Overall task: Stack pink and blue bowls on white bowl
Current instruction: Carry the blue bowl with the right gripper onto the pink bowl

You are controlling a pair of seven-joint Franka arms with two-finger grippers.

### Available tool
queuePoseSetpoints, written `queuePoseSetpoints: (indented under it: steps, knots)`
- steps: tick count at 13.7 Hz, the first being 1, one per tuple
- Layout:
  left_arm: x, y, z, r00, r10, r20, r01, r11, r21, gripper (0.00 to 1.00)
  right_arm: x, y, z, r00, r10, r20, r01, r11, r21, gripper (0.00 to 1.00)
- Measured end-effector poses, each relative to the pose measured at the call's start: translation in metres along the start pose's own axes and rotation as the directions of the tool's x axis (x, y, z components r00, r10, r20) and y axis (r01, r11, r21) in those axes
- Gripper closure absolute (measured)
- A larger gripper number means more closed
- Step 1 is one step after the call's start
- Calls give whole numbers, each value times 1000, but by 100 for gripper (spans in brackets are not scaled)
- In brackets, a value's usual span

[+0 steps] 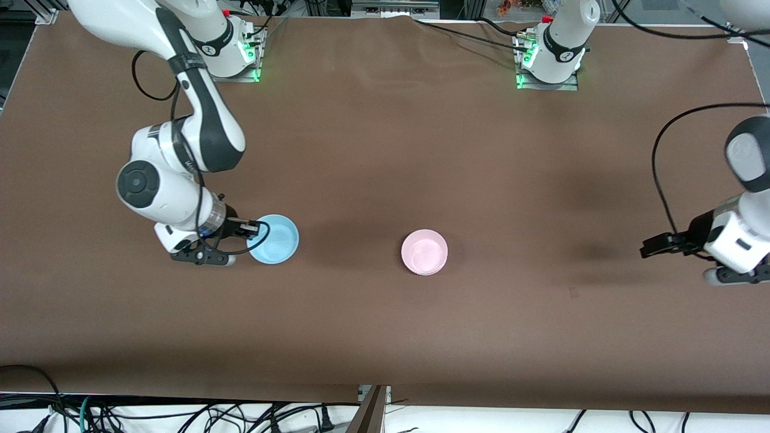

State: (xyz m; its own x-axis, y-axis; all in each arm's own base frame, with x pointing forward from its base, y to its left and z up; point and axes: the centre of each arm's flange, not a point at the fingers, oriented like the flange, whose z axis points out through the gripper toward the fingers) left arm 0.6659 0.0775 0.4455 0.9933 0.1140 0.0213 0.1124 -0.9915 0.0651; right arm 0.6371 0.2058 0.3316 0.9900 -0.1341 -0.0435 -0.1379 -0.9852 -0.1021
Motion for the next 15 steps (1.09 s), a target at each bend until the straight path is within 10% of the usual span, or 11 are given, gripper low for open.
queuePoseSetpoints:
  steps: [8, 15]
  knots:
    - [-55, 4, -139, 998, 45, 43, -50, 991, 125, 0, -59, -163, -3, 968, 249, -31, -246, 967, 63, 97]
    - [-55, 7, -136, 996, 41, 79, -49, 993, 109, 0, -94, -279, 29, 890, 454, -32, -428, 859, 282, 97]
